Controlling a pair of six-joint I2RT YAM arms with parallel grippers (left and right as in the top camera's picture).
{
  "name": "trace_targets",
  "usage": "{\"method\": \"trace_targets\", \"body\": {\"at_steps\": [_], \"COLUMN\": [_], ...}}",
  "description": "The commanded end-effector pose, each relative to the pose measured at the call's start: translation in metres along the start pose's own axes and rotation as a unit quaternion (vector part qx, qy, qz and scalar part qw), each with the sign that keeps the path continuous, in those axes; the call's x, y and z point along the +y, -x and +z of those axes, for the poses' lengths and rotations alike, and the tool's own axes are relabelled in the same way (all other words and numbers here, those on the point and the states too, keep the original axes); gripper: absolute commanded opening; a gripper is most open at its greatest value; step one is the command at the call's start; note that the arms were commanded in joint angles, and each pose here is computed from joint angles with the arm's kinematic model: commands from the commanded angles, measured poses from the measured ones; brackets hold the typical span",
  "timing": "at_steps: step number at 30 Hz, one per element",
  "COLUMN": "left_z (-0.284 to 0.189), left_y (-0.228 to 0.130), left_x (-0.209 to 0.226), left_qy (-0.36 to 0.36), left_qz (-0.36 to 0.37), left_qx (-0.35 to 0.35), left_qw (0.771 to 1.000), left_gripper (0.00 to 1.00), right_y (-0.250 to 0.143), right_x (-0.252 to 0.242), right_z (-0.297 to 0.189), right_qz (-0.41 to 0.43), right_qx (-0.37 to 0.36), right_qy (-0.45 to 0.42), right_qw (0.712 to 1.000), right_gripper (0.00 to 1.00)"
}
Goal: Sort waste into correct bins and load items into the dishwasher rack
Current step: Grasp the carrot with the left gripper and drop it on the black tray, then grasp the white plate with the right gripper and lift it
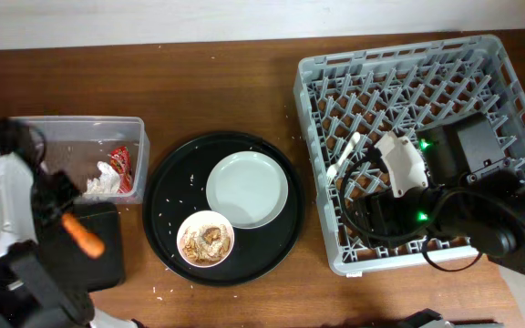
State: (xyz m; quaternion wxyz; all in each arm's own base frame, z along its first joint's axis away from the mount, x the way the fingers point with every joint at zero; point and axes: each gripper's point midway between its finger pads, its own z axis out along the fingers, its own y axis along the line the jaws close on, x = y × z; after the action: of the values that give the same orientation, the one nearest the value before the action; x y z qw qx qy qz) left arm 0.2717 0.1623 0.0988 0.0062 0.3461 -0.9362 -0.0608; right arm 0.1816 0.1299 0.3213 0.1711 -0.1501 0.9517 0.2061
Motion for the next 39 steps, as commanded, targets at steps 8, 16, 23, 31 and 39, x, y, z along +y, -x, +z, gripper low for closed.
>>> {"method": "trace_targets", "body": {"at_steps": [8, 16, 23, 31, 39], "left_z": [0.045, -0.142, -0.153, -0.149, -0.149], "left_y": [-0.042, -0.053, -0.124, -0.119, -0.118], "left_x": [0.038, -0.107, -0.194, -0.138, -0.138], "left_qy": [-0.137, -0.296, -0.256, -0.207, -0.205], "left_qz": [-0.24, 0.259, 0.442, 0.348, 0.347], "left_qx": [0.047, -0.262, -0.279, -0.236, -0.237], "left_qw": [0.96, 0.881, 0.813, 0.883, 0.884], "left_gripper": [0.99, 0.99, 0.89, 0.99, 0.99], "right_y": [0.001, 0.012, 0.053, 0.052, 0.034], "right_x": [0.002, 0.002, -0.018, -0.061, -0.083], "right_z": [-0.002, 0.001, 0.066, 0.306, 0.352], "right_qz": [-0.002, -0.007, 0.086, 0.137, 0.181], "right_qx": [-0.005, -0.019, 0.038, 0.177, 0.198], "right_qy": [0.001, 0.003, -0.022, -0.131, -0.171], "right_qw": [1.0, 1.0, 0.995, 0.966, 0.948], "right_gripper": [0.69, 0.78, 0.53, 0.51, 0.3]}}
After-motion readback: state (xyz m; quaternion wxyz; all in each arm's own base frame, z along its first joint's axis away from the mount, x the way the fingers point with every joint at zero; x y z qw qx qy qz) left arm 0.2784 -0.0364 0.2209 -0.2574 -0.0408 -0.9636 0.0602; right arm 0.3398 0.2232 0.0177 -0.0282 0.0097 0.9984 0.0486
